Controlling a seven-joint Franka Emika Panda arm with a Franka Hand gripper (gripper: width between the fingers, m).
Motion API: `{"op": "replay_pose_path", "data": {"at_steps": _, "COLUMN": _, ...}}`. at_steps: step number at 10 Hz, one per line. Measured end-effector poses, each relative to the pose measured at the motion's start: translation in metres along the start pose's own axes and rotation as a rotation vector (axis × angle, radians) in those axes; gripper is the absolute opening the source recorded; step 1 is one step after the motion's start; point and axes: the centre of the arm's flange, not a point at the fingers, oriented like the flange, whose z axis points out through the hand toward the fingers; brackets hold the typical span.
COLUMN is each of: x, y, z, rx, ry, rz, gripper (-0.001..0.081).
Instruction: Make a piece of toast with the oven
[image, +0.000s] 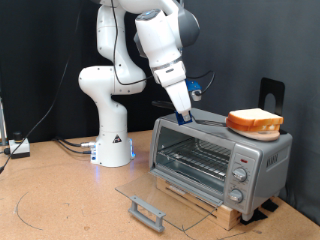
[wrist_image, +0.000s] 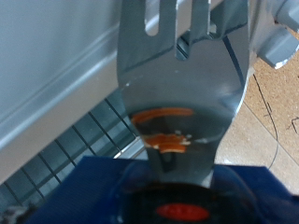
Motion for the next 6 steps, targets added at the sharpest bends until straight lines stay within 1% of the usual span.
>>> {"op": "replay_pose_path", "data": {"at_steps": 2, "x": 0.003, "y": -0.007, "z": 0.003, "rx": 0.005, "ry": -0.004, "rz": -0.014, "gripper": 0.0457}}
{"op": "replay_pose_path", "data": {"at_steps": 6, "x": 0.008, "y": -0.016, "z": 0.002, "rx": 0.032, "ry": 0.02, "rz": -0.011, "gripper": 0.0457}}
